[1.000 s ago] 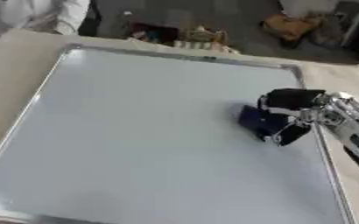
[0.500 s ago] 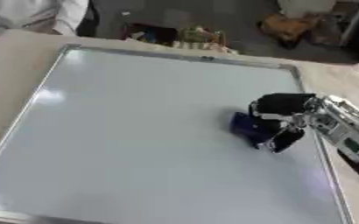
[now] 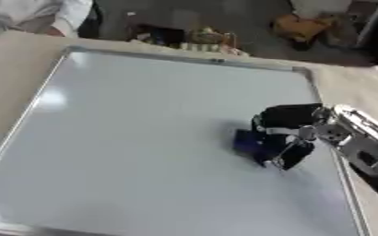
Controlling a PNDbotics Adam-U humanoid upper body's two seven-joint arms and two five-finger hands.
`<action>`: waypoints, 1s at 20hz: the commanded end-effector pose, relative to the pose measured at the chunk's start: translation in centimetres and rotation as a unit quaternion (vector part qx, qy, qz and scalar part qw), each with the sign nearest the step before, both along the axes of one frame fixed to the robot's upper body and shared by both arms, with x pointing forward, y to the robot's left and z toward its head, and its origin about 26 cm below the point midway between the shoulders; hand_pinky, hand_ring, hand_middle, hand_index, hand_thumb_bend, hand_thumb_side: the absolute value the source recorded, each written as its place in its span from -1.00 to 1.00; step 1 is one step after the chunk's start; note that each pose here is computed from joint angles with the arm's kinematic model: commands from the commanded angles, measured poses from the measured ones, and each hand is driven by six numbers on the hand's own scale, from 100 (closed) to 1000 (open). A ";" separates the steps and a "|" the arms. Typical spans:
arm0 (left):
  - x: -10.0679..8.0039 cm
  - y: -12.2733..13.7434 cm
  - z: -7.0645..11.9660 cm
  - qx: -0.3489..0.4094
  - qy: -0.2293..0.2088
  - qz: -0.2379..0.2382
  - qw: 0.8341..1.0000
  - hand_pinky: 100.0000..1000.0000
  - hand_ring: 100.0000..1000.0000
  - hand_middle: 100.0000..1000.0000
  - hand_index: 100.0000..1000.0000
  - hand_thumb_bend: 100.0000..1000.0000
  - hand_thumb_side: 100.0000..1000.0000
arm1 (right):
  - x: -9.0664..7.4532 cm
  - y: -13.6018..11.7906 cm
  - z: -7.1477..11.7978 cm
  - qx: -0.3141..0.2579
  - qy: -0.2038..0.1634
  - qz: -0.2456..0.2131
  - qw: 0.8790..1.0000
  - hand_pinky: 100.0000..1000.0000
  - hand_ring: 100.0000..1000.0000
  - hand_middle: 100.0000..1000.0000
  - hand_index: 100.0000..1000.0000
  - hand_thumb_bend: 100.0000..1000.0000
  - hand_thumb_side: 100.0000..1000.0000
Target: Wipe the whiteboard clean with a brush.
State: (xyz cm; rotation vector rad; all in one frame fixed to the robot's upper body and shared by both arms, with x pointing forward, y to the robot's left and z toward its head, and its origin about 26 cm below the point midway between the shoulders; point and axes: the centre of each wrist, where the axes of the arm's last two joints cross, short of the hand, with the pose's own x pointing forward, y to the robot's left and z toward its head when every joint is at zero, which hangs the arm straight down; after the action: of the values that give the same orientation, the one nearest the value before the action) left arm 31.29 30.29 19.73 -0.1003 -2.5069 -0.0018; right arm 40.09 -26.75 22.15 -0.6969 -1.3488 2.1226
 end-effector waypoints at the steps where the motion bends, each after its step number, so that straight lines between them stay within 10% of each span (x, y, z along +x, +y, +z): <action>1: -0.1 0.1 0.5 0.006 -0.009 0.001 1.000 0.28 0.21 0.05 0.18 -0.61 0.93 | 0.1 -1.1 1.1 0.000 -0.016 -0.021 1.000 0.00 0.09 -0.83 -0.88 -1.00 -0.77; 20: -0.1 0.2 0.5 0.007 -0.011 0.002 1.000 0.28 0.21 0.05 0.18 -0.61 0.94 | 3.0 -6.2 -0.6 0.030 -0.070 -0.143 0.987 0.00 0.10 -0.83 -0.88 -1.00 -0.70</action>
State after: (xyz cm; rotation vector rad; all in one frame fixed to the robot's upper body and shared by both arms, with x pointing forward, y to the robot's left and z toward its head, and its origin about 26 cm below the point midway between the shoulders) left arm 31.31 30.30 19.70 -0.0998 -2.5068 -0.0017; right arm 42.89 -31.63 21.58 -0.9272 -1.3420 1.8427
